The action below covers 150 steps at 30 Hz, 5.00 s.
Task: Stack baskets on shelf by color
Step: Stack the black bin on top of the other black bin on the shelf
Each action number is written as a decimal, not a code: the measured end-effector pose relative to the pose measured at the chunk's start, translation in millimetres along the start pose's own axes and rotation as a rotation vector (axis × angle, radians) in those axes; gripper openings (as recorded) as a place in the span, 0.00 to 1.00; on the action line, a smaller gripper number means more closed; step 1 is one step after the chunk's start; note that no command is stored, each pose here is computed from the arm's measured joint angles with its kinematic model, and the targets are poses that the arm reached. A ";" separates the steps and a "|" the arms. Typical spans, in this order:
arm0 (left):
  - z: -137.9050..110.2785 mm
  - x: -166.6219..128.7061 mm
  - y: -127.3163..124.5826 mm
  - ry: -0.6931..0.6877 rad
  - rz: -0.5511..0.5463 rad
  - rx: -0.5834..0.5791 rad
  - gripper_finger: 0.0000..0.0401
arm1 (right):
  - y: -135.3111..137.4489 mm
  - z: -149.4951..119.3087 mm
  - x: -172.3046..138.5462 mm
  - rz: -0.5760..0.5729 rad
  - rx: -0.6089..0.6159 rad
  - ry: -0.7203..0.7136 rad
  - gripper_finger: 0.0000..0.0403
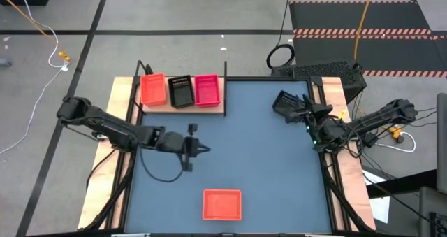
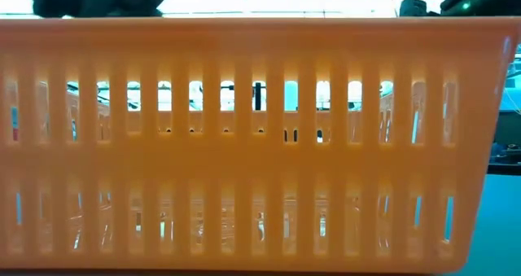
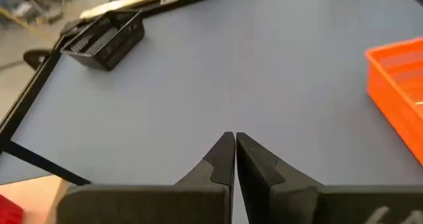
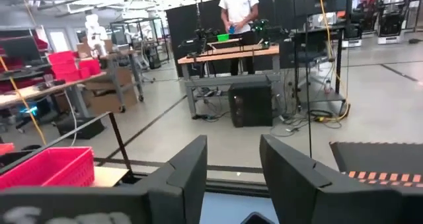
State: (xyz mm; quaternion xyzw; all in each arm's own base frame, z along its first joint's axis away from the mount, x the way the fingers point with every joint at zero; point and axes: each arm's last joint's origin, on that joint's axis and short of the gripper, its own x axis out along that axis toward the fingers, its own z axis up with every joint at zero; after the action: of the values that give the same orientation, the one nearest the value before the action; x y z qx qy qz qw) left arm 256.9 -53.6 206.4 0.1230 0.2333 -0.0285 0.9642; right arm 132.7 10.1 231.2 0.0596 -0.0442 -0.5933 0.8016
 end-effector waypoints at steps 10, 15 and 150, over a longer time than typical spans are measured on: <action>-30.0 -6.5 5.4 -0.166 0.149 0.062 0.05 | -1.5 -25.2 7.1 0.193 0.169 0.017 0.30; -27.1 -7.1 6.6 -0.196 0.158 0.053 0.05 | -5.6 -57.7 15.3 0.436 0.324 0.149 0.30; 142.5 131.7 8.4 0.587 0.004 0.565 0.02 | 47.6 15.3 66.5 0.772 -0.278 0.536 0.26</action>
State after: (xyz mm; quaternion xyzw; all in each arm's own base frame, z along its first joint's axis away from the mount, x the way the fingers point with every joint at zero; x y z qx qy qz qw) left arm 438.1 -80.9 270.8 0.3864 0.4812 -0.0532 0.7850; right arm 195.0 -40.3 253.4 0.0818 0.2243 -0.2168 0.9466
